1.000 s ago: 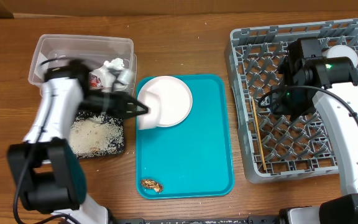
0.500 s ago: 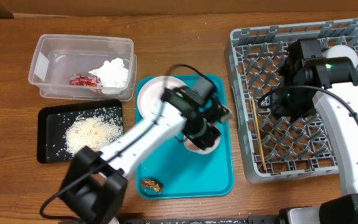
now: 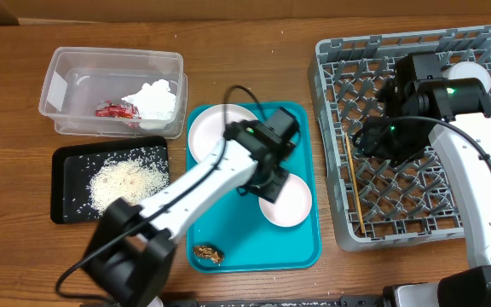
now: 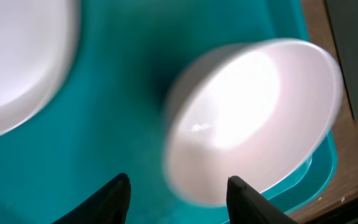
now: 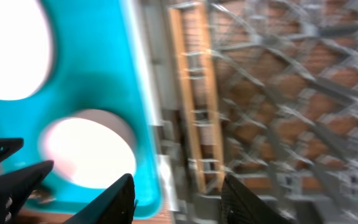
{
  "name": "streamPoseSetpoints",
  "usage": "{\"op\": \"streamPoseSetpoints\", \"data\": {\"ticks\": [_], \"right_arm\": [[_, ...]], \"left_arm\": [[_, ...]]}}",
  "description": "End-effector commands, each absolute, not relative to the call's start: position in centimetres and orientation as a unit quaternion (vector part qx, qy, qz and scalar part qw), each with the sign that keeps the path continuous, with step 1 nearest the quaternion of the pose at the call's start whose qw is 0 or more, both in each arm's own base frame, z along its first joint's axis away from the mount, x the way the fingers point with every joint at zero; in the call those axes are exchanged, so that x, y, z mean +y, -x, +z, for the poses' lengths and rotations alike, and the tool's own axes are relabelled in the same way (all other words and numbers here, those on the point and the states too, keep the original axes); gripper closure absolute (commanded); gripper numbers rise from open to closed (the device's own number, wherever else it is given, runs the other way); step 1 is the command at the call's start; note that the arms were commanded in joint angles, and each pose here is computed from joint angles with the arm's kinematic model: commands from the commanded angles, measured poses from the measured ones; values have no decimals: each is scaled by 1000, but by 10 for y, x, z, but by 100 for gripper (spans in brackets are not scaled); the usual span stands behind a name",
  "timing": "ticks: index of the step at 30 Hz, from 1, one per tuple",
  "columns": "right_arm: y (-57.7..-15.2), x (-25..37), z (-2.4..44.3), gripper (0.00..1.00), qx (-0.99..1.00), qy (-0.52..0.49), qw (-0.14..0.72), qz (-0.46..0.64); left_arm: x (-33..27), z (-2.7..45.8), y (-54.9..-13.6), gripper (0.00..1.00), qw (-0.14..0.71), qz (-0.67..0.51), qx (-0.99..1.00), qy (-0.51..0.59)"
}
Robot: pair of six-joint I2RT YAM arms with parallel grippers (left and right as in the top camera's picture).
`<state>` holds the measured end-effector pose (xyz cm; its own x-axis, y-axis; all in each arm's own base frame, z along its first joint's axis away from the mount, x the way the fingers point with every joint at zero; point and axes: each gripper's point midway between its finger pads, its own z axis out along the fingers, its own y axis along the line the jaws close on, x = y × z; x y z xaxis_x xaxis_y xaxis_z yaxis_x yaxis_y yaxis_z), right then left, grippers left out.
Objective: Sort waste into correct bins and load items into the dishwasher
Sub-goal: 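Grasp the pink bowl on the teal tray with the right gripper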
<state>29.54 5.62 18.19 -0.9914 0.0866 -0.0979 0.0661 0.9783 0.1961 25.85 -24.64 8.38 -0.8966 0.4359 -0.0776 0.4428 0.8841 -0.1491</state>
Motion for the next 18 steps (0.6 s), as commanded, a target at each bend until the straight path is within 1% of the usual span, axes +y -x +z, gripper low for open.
{"op": "streamPoseSetpoints", "data": {"ticks": [1,3,5,8,11,14,16,18], "right_arm": [[-297,97,200,53,979,-13,65,194],[-296,107,196,52,978,3,65,196],[-293,120,188,51,978,23,59,197],[-284,139,172,51,978,53,42,197],[-275,155,154,51,978,75,32,192],[-273,154,122,50,990,59,37,122],[-274,153,109,50,993,55,47,94],[-273,157,101,51,993,62,50,88]], "left_arm": [[-208,150,-291,47,111,-93,987,-74],[-190,166,-295,42,126,-99,986,-35],[-168,181,-297,32,140,-103,985,-1],[-142,192,-295,22,145,-98,984,33],[-123,194,-293,19,139,-90,985,57],[-115,192,-293,18,133,-86,985,68],[-115,192,-294,17,134,-86,985,68],[-115,192,-294,16,134,-86,985,68]]}}
